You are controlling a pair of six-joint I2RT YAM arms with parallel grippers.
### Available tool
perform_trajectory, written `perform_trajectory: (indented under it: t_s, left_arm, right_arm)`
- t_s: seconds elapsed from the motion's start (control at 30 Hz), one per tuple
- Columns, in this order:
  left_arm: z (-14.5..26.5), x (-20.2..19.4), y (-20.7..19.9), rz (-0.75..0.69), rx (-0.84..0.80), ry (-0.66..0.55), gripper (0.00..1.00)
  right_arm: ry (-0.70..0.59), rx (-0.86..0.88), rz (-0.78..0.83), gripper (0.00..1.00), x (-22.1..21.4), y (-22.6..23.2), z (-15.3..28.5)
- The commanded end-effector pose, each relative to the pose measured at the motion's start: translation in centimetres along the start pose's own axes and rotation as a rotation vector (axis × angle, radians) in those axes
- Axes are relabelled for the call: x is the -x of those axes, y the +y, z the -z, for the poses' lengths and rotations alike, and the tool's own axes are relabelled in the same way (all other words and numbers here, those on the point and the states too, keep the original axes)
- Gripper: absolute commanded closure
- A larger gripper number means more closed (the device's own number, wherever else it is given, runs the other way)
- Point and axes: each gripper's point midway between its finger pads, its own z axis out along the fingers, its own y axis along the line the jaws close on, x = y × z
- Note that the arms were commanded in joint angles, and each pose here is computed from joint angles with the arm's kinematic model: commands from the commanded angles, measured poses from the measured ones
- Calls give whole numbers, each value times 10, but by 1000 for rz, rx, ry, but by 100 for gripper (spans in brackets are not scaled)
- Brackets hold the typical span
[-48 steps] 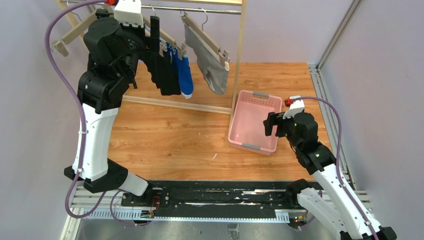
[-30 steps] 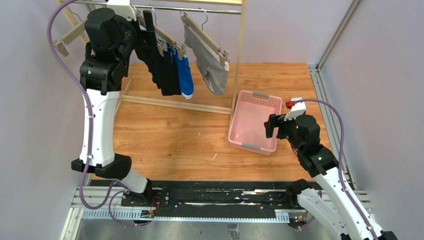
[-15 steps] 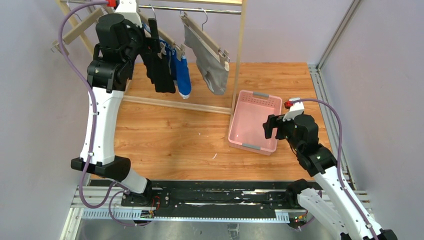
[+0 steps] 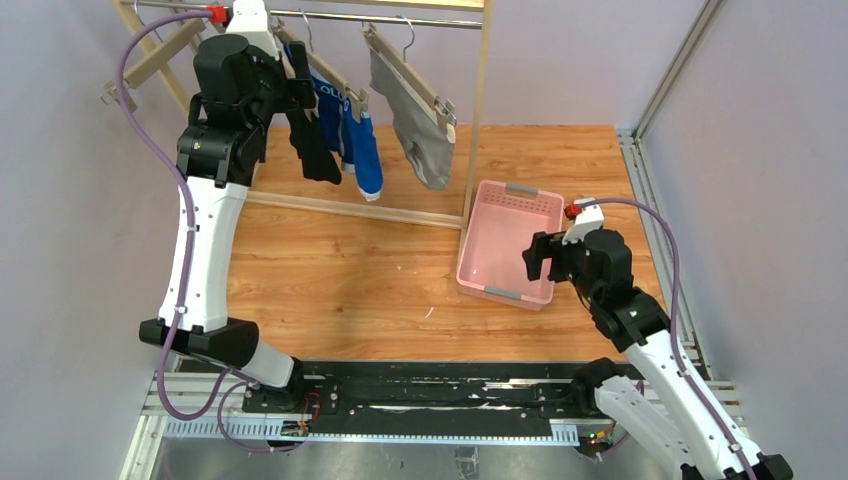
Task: Remove the underwear clipped to the hanger
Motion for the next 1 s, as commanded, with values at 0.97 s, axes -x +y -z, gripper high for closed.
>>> perform_trajectory:
  t_s: [0.97]
  left_arm:
    - [-14,7,24,6,79,-32,39]
  right_arm:
    - [82,48,-36,14,-27,11,-9]
